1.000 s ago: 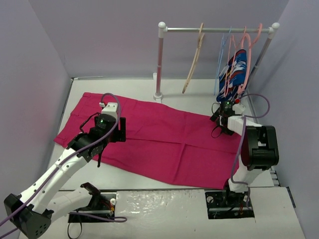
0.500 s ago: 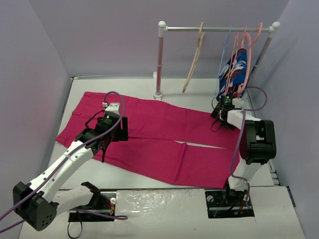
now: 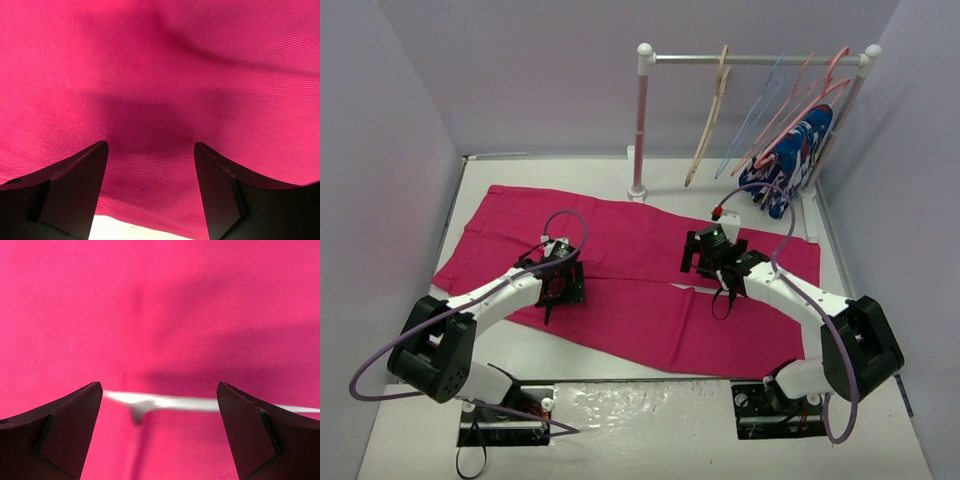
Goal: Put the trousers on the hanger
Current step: Flatten out the trousers at the center of the board.
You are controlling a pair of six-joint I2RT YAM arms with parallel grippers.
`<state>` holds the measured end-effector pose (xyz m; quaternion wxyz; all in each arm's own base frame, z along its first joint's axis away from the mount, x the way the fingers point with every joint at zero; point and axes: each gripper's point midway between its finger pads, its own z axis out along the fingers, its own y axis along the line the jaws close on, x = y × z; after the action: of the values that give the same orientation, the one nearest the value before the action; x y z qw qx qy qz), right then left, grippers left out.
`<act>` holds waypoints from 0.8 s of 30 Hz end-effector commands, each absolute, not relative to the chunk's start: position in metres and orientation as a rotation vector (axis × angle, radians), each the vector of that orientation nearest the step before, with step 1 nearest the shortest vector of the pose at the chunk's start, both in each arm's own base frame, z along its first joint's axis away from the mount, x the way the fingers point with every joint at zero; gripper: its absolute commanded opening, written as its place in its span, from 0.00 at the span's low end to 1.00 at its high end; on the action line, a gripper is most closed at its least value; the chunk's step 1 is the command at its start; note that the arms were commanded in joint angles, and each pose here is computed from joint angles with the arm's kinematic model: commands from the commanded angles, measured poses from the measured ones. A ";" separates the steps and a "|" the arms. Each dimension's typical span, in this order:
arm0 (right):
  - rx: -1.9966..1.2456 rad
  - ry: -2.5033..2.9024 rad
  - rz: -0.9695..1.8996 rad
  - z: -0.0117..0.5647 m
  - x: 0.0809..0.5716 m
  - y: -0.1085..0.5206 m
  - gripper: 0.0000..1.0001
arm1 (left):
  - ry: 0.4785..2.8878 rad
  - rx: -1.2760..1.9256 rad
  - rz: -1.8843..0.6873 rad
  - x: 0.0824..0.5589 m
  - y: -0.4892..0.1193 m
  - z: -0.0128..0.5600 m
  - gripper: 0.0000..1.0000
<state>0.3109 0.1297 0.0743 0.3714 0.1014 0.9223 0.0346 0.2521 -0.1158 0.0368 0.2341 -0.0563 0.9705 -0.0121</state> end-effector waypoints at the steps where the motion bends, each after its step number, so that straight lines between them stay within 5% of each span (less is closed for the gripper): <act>1: 0.173 2.357 0.134 0.078 0.316 0.167 0.96 | 2.730 -0.357 -0.115 0.239 -0.113 0.017 0.66; 9: 0.101 2.338 0.151 0.077 0.345 0.191 0.96 | 2.905 -0.491 -0.166 0.184 -0.106 -0.013 0.66; 24: 0.107 2.415 0.059 0.021 0.411 0.212 0.96 | 2.979 -0.430 -0.237 0.164 -0.112 -0.001 0.65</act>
<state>0.3892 0.2124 0.0134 0.3379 0.0278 0.9406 0.0193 0.2369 -0.1125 0.0227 0.2089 -0.1417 0.9642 -0.0812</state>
